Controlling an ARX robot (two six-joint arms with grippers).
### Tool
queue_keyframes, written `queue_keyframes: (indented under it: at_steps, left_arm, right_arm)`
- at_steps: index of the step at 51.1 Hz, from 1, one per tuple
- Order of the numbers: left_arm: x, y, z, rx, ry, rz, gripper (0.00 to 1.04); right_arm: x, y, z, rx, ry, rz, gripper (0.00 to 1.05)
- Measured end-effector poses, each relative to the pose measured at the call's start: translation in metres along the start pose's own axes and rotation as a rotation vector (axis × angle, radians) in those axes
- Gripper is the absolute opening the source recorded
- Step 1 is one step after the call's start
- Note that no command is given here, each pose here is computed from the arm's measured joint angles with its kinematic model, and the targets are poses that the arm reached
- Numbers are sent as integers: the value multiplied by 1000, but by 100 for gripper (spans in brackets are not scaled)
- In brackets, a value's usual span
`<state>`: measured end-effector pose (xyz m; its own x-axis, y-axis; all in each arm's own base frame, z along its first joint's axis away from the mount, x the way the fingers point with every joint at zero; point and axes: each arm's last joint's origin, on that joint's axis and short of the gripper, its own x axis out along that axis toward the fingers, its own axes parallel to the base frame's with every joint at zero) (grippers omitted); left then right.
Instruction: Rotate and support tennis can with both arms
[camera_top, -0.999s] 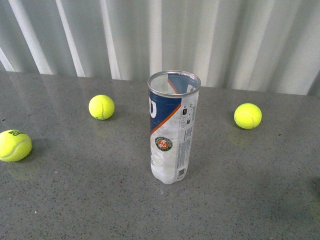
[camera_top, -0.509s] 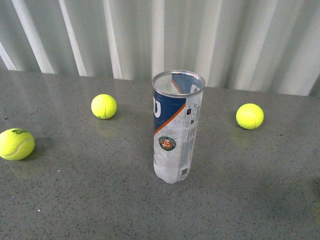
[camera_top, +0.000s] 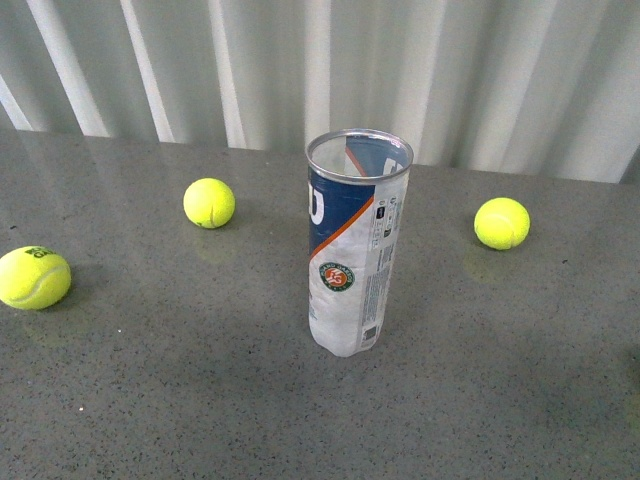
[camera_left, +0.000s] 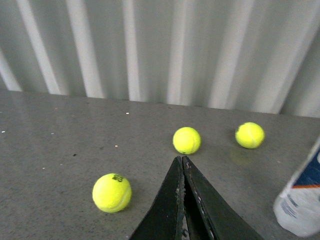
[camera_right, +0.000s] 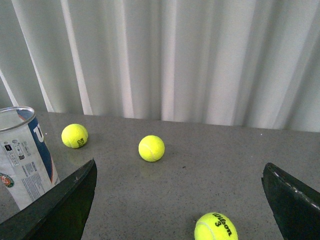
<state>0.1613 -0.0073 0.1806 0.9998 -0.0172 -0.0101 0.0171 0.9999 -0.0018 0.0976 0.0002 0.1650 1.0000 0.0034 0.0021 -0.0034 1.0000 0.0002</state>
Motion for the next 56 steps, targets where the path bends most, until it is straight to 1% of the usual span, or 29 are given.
queue_keyframes:
  at_steps: [4, 16, 18, 56]
  left_arm:
    - [-7, 5, -2, 0, -2, 8, 4]
    - [-19, 7, -8, 0, 0, 18, 4]
    - [-21, 7, -11, 0, -16, 17, 4]
    - [-47, 6, -6, 0, -38, 15, 4]
  right_arm:
    - [0, 0, 0, 0, 0, 0, 97]
    - [0, 0, 0, 0, 0, 0, 97]
    - [0, 0, 0, 0, 0, 0, 97]
    - [0, 0, 0, 0, 0, 0, 97]
